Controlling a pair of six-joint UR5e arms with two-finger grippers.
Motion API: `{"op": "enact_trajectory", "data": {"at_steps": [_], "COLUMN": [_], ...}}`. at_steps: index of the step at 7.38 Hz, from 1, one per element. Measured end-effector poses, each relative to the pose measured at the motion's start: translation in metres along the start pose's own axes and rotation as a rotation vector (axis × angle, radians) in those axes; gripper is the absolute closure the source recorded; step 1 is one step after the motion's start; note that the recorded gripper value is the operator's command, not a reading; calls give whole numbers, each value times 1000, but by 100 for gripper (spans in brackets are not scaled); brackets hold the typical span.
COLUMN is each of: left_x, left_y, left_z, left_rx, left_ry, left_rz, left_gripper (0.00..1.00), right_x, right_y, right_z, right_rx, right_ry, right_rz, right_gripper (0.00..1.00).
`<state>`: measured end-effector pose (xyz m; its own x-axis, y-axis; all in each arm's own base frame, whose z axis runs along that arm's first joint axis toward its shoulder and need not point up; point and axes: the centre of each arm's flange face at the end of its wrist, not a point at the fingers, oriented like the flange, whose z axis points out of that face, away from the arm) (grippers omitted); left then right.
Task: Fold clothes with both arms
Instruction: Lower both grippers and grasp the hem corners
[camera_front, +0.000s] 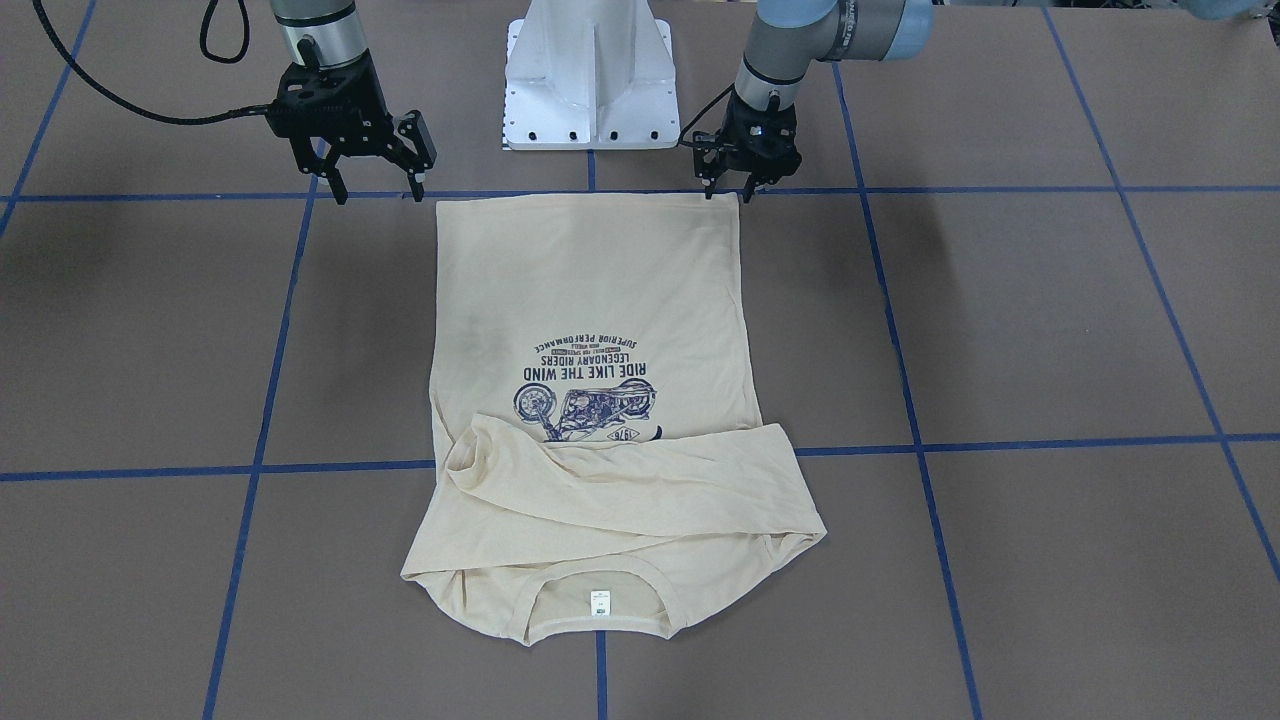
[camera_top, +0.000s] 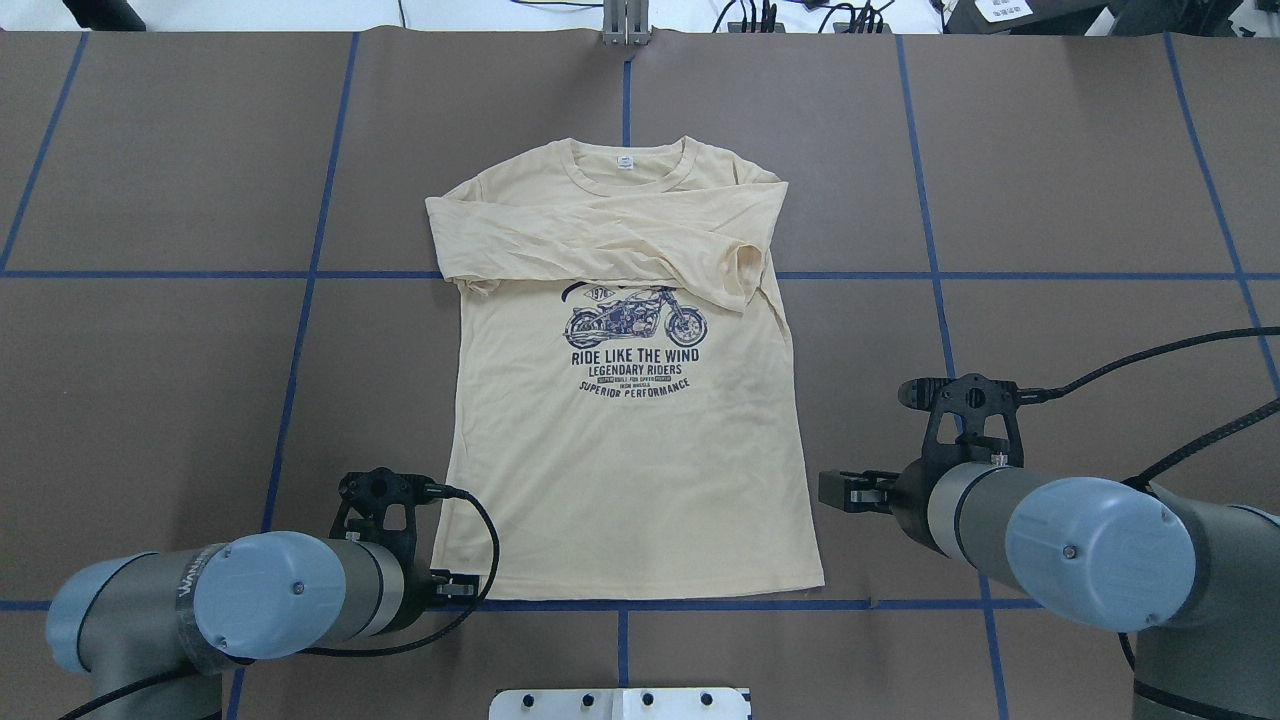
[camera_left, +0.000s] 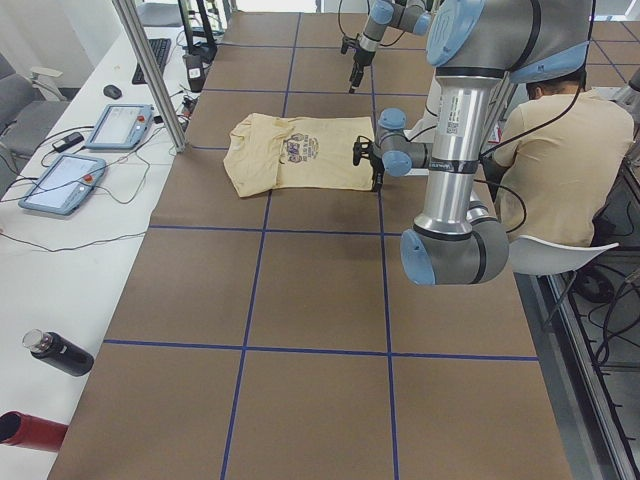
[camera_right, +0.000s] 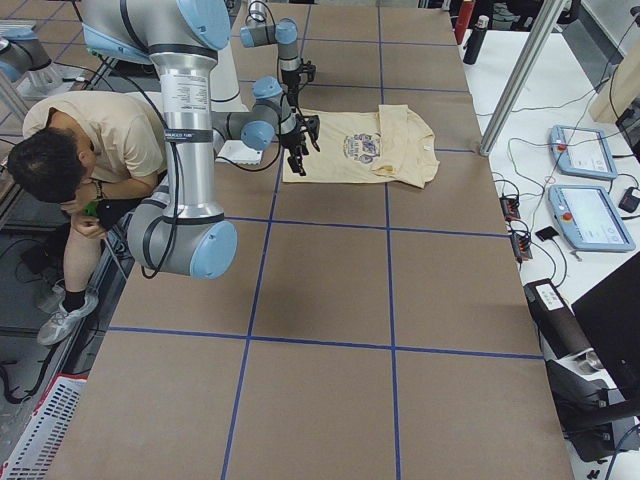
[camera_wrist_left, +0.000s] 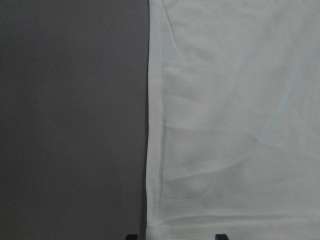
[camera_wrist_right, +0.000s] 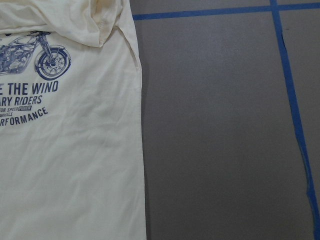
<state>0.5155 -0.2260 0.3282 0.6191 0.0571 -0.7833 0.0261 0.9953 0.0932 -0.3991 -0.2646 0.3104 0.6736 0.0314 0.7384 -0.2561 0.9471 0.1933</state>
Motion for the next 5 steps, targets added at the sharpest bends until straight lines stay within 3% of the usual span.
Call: {"op": "enact_trajectory", "data": {"at_steps": [1,3,5], "left_x": [0,0,0], "left_y": [0,0,0], "left_z": [2,2,3], "left_rx": [-1,-2,-2], "left_ry": [-2,-2,-3], "left_rz": [0,-1,1], "left_gripper": [57,98,100], "right_x": [0,0,0], "right_y": [0,0,0], "right_z": [0,1,2], "right_rx": [0,0,3], "right_ry": [0,1,3], "right_rz": [0,0,0], "right_gripper": [1,1,0]}}
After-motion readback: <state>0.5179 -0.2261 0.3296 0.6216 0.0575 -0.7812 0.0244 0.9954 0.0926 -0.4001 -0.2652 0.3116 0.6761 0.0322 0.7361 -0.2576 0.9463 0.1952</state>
